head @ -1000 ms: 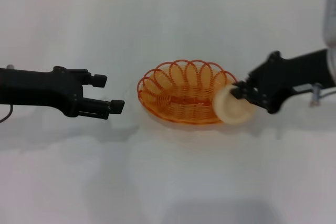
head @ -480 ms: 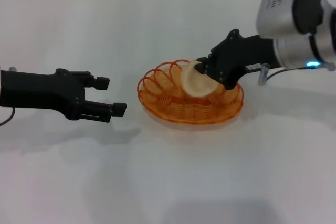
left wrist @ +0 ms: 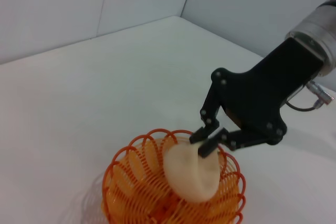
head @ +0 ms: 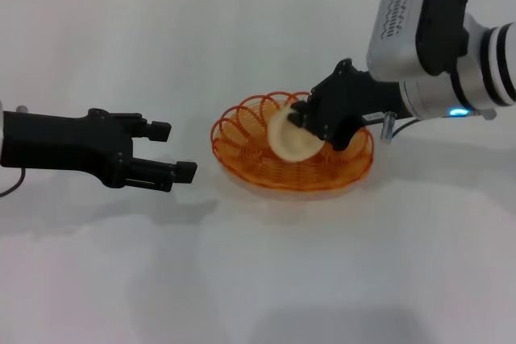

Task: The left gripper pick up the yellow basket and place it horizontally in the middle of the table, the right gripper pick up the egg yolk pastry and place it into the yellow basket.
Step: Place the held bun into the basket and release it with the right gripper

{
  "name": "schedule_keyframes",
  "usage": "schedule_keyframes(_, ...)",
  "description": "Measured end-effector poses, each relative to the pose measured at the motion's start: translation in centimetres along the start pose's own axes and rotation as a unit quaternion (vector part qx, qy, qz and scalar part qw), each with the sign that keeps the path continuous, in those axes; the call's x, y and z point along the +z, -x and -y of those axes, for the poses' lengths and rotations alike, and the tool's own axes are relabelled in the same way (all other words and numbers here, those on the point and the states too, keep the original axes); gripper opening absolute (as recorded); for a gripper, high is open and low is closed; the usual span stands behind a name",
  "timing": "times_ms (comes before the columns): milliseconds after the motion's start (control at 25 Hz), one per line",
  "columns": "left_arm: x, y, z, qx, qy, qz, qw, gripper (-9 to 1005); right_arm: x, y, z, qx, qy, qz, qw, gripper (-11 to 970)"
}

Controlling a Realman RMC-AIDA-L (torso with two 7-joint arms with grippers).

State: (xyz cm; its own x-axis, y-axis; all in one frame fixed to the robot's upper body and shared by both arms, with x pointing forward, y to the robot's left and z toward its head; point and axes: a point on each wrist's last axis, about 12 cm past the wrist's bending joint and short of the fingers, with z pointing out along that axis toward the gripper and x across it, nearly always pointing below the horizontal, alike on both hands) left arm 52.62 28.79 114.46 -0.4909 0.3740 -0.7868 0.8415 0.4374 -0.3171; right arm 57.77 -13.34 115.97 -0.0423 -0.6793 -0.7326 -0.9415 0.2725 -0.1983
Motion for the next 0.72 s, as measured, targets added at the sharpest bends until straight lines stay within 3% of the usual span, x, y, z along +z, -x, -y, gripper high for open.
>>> schedule_keyframes(520,-0.1,-0.2,-0.1,-0.003,0.005,0.003,1.000,888,-0.1,0.0,-0.1,-0.002,-0.004,0.003,1.000,236)
schedule_keyframes(640,-0.7,-0.3,-0.2,-0.005,0.014,0.013,1.000,888,-0.8,-0.1,-0.4,-0.006,-0.013,0.010,1.000,468)
schedule_keyframes(720,-1.1,-0.5,-0.3,-0.005,0.020,0.021,1.000,888,-1.6,-0.4,-0.8,-0.006,-0.022,0.017,1.000,551)
